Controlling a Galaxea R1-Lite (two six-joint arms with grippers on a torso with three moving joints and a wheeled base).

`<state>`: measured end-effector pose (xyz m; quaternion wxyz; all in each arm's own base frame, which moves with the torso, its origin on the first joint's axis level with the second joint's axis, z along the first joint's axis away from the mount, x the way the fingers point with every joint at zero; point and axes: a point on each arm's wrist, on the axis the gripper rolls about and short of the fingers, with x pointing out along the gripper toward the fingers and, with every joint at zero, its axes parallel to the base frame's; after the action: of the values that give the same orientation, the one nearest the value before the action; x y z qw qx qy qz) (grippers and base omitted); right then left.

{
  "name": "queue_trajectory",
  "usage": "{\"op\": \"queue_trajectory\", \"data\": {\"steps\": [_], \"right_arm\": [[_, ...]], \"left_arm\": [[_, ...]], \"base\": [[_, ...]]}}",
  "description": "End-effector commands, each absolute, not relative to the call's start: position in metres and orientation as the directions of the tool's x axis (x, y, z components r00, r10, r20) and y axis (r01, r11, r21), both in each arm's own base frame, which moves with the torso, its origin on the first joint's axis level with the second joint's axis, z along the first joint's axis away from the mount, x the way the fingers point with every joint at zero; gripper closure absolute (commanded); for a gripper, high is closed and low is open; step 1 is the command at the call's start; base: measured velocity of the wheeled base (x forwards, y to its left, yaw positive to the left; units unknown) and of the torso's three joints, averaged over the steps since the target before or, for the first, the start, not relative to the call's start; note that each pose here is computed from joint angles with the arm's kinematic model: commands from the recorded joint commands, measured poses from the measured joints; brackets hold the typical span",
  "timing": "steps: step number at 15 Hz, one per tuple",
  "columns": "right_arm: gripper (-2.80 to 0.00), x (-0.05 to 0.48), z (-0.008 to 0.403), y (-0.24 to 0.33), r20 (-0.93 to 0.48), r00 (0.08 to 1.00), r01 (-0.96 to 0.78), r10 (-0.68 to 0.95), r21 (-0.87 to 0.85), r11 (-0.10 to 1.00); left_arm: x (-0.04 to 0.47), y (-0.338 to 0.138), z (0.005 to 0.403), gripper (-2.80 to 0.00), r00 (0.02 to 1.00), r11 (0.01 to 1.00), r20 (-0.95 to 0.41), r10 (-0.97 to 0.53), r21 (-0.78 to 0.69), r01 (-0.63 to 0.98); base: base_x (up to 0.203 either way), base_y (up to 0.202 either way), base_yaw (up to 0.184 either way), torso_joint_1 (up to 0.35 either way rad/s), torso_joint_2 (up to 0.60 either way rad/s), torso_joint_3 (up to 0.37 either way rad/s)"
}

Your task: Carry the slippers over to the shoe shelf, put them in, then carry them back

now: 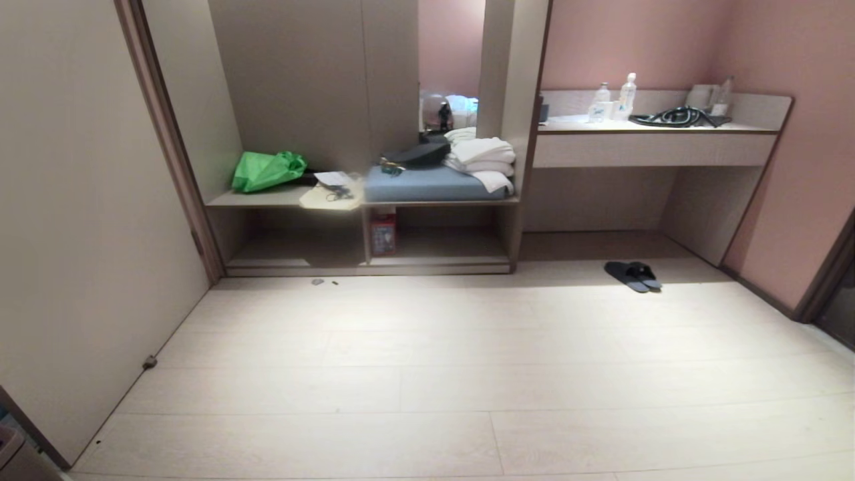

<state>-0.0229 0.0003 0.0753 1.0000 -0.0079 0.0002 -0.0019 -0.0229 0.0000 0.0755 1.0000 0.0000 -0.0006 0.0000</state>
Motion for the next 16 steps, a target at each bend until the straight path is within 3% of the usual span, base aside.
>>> {"op": "queue_trajectory", "data": {"steps": [1,8,16], "right_arm": [[0.00,-0.0227,0.0749,0.0003,-0.003,1.000,0.003,-0.003,-0.017,1.000],[0.00,-0.0227,0.0749,0.0003,-0.003,1.000,0.005,-0.005,-0.012,1.000],[0.00,-0.0227,0.0749,0.0003,-0.003,1.000,0.005,-0.005,-0.011,1.000]], "left_arm": [[-0.0228,0.0000,0.0755,0.00,1.000,1.000,0.000,0.000,0.000,0.000],[-0.0228,0.0000,0.0755,0.00,1.000,1.000,0.000,0.000,0.000,0.000],[-0.0229,0.0000,0.0754,0.00,1.000,1.000,0.002,0.000,0.000,0.000]], "base": [[0.000,0.000,0.000,0.000,0.00,0.000],[0.000,0.000,0.000,0.000,0.00,0.000],[0.000,0.004,-0.147,0.004,0.00,0.002]]}}
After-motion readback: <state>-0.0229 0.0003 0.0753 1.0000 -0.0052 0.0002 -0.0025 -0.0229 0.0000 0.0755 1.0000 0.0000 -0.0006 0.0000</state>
